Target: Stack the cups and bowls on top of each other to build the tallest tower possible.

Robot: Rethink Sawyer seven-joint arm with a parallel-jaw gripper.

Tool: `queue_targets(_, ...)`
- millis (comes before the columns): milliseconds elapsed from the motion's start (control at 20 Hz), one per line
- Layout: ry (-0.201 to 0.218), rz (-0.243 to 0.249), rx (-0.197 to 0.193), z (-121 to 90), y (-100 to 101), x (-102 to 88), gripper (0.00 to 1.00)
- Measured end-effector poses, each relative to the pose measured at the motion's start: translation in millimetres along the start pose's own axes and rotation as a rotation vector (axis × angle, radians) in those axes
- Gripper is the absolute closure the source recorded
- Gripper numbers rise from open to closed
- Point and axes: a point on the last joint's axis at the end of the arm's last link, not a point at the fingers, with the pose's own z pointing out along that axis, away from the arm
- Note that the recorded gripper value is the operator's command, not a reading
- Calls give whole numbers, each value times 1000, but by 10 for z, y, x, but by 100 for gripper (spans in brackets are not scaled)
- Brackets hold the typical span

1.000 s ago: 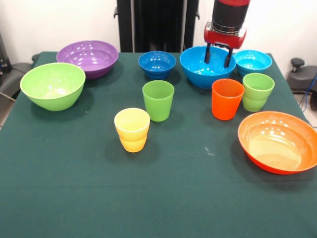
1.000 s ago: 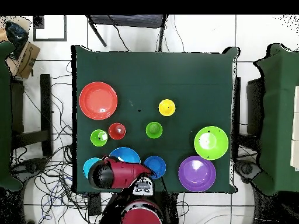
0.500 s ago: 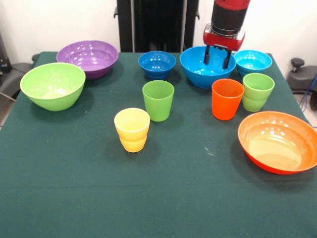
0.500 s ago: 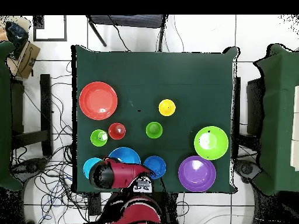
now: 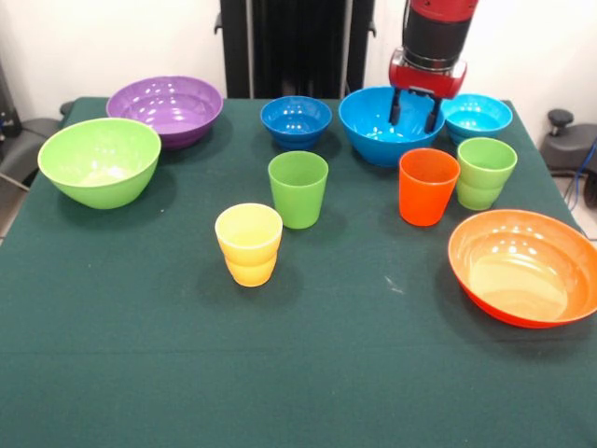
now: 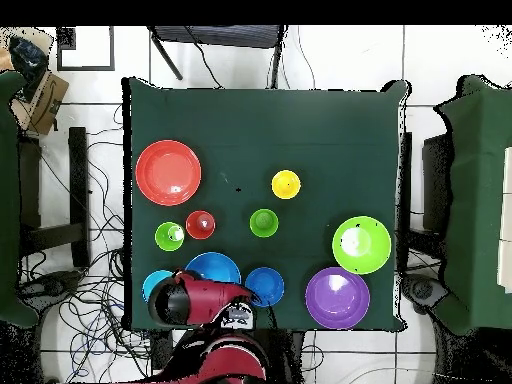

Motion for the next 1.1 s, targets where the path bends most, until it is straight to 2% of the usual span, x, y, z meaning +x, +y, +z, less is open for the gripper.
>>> queue_targets(1100,-7,19,0,-22,249,94,0)
